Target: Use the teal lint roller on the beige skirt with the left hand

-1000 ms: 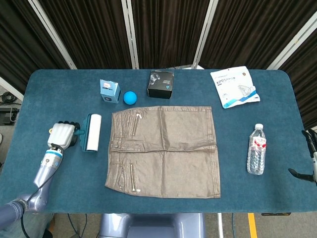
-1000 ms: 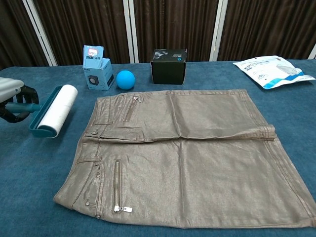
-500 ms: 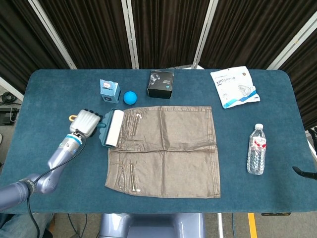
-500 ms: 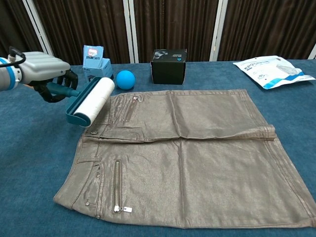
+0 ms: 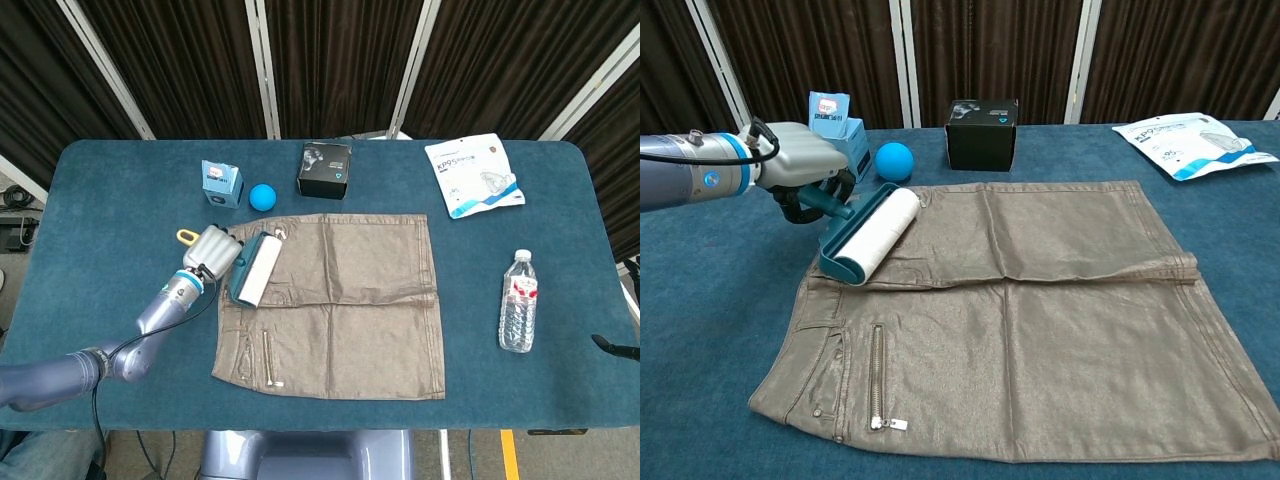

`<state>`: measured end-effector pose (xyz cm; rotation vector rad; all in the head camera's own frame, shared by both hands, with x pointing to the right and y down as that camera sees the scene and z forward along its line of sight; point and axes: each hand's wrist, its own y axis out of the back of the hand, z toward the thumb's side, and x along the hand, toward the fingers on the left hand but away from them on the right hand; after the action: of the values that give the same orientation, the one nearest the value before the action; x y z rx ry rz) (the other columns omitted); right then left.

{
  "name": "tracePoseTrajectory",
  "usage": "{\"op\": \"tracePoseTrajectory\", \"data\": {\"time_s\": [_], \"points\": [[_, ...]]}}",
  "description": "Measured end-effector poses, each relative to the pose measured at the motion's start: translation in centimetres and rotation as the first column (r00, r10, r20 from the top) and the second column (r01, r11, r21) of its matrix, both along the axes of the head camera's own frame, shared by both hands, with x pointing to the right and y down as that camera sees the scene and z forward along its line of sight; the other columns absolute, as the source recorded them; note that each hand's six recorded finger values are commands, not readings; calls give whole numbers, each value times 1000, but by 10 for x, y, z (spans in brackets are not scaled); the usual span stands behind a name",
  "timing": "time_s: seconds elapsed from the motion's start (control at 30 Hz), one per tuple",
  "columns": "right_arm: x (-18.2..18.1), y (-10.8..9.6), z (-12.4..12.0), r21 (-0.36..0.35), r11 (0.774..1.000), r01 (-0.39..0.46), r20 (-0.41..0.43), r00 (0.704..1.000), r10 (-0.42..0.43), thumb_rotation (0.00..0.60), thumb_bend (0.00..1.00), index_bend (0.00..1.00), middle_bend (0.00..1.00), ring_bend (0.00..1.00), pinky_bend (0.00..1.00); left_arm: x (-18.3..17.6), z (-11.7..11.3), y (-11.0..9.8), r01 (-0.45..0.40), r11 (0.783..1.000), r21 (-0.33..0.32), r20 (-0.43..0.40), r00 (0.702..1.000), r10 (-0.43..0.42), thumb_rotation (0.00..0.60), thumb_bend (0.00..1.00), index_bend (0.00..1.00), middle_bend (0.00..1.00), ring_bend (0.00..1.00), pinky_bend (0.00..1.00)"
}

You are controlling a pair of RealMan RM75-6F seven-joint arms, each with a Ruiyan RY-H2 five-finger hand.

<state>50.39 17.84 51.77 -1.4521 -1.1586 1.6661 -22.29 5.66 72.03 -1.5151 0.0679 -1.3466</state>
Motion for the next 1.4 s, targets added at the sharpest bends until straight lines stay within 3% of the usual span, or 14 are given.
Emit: {"op": "tracePoseTrajectory", "data": {"time_s": [0.23,0.47,0.77,1.17,1.4], "points": [[2,-1,-4,9,1000,-10,13,1000,10,600,0,0,0,0,0,19,3,6,-56,998,17,10,998,56,600,838,688,440,370,423],[8,0,-10,14,999,-30,28,999,29,600,0,0,0,0,0,61,-2,10,-158,986,54,19,987,157,600,840,704,452,382,431],[14,1,-13,14,999,-44,34,998,44,600,0,0,0,0,0,133,-14,29,-281,956,89,8,960,281,600,838,706,453,382,432],[20,2,-20,33,997,-63,38,997,62,600,0,0,0,0,0,188,-24,55,-396,910,118,-1,917,399,600,837,707,454,382,438],[21,3,-22,36,997,-64,42,997,63,600,0,0,0,0,0,202,-27,65,-433,893,125,4,900,436,600,837,710,456,383,438]]}}
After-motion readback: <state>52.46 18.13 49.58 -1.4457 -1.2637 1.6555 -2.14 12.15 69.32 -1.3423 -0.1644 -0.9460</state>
